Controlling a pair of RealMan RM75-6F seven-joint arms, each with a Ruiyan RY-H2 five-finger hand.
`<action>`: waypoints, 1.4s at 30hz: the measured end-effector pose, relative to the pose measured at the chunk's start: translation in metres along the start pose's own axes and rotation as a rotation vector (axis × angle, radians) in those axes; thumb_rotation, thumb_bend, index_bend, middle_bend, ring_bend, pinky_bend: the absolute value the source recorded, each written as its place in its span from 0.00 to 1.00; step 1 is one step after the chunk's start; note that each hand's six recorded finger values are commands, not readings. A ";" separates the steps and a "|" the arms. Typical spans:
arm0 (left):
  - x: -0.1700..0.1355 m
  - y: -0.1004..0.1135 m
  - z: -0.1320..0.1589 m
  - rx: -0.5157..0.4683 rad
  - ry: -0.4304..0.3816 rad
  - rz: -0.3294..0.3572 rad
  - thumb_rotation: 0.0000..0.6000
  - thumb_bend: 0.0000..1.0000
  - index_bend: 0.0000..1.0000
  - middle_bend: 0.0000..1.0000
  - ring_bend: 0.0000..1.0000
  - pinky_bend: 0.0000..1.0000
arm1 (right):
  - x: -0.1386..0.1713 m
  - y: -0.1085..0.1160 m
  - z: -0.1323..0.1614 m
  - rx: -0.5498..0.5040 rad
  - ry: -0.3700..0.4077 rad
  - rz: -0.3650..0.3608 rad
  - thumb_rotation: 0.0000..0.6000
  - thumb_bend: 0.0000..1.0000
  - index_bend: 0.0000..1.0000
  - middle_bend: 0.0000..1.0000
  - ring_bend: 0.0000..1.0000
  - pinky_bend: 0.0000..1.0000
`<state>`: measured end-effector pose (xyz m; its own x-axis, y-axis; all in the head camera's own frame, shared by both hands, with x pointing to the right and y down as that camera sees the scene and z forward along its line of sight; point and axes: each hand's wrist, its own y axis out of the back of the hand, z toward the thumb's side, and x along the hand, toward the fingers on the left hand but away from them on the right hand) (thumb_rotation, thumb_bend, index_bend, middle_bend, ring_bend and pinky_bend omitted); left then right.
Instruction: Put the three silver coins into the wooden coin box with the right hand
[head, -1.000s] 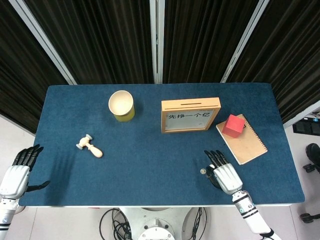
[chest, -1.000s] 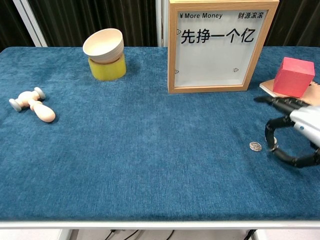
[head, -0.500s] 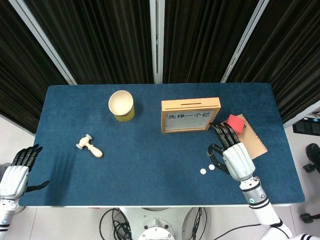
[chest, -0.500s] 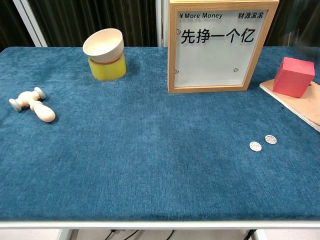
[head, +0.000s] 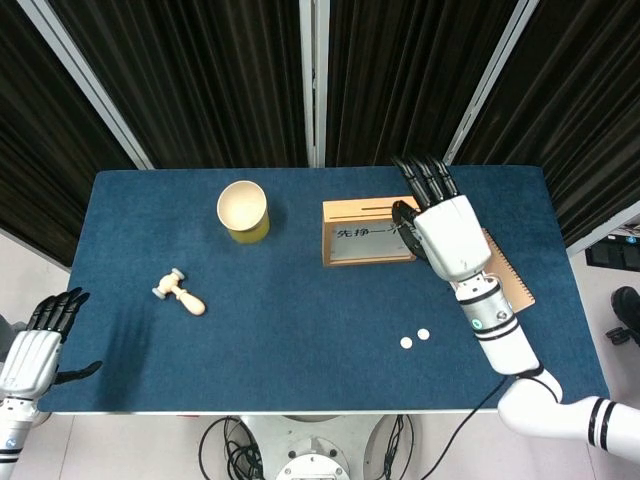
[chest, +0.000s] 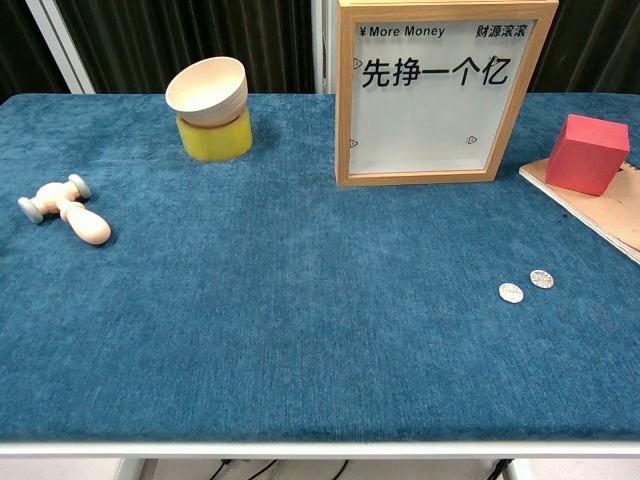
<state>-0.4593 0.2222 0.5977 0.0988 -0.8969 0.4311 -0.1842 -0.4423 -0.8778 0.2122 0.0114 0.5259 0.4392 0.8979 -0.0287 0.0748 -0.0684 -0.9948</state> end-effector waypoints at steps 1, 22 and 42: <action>0.000 0.000 0.000 0.001 0.000 -0.001 1.00 0.00 0.02 0.00 0.00 0.00 | -0.007 -0.003 -0.003 0.019 -0.017 0.020 1.00 0.47 0.74 0.03 0.00 0.00; 0.001 -0.001 -0.001 0.009 0.003 -0.016 1.00 0.00 0.02 0.00 0.00 0.00 | -0.052 -0.053 -0.009 0.082 -0.227 0.365 1.00 0.47 0.75 0.02 0.00 0.00; 0.000 -0.002 -0.007 0.006 0.015 -0.018 1.00 0.00 0.02 0.00 0.00 0.00 | -0.065 -0.069 0.003 -0.003 -0.349 0.435 1.00 0.48 0.76 0.03 0.00 0.00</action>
<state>-0.4654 0.2228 0.6008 0.0878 -0.8889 0.4495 -0.1770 -0.4580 -0.8711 0.1760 -0.0409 0.5965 0.1079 0.8774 -0.4675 -0.0448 -0.4655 -0.8839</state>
